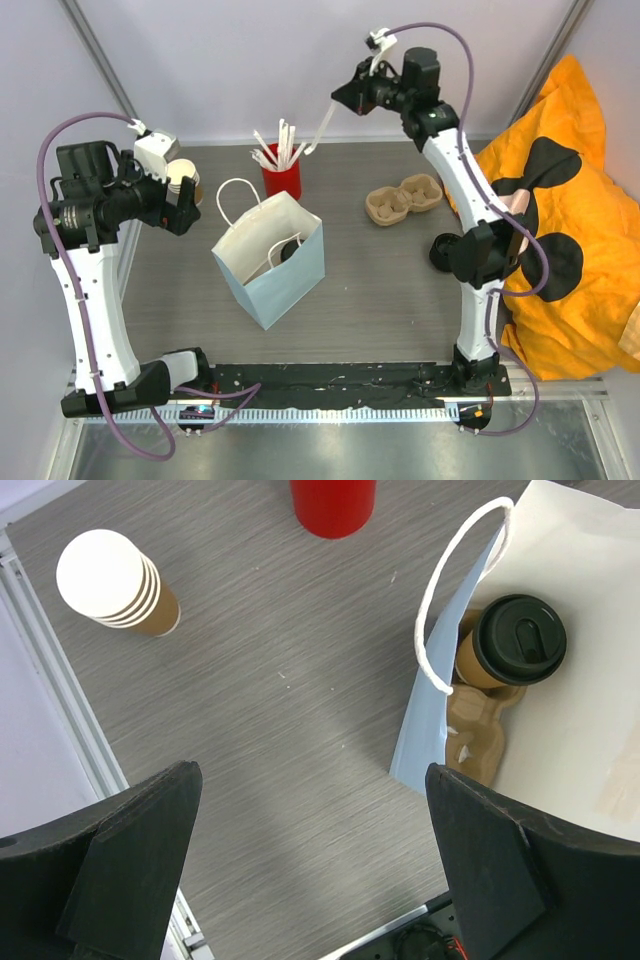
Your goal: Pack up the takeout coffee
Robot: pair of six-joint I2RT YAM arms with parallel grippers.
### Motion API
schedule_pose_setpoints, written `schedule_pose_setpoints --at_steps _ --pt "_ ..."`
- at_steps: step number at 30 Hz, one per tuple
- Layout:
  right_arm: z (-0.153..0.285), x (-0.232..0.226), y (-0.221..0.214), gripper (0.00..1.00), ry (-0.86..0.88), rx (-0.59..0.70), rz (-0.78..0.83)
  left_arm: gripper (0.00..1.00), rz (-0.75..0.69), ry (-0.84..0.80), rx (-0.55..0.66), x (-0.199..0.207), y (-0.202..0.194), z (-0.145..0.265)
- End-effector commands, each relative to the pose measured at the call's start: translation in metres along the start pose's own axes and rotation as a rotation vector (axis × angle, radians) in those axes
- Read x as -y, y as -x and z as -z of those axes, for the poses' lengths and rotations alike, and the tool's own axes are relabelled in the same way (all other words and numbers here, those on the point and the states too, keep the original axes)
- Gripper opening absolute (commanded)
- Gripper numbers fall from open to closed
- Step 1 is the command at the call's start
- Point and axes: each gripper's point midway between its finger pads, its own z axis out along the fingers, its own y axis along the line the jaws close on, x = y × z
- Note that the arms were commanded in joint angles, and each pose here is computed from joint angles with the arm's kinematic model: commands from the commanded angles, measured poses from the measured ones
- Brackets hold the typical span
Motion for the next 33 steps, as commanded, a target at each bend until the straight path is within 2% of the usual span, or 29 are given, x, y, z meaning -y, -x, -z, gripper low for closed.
schedule_pose_setpoints --at_steps 1,10,20,27,33 --pt "0.055 -0.031 0.077 0.09 0.024 0.113 0.119 1.0 -0.025 0.003 0.097 0.006 0.022 0.014" --pt "0.111 -0.064 0.125 0.09 0.078 0.151 0.153 1.0 -0.027 0.009 0.132 0.009 0.029 0.021" --pt "0.166 -0.156 0.142 0.09 0.412 0.119 0.07 1.0 -0.007 0.09 0.133 -0.004 0.029 0.024" --pt "0.154 -0.195 0.135 0.08 0.5 0.095 0.039 1.0 0.014 0.142 0.136 -0.015 0.033 0.023" --pt "0.121 -0.24 0.1 0.08 0.482 0.002 0.144 1.0 0.021 0.185 0.116 -0.024 0.032 0.024"
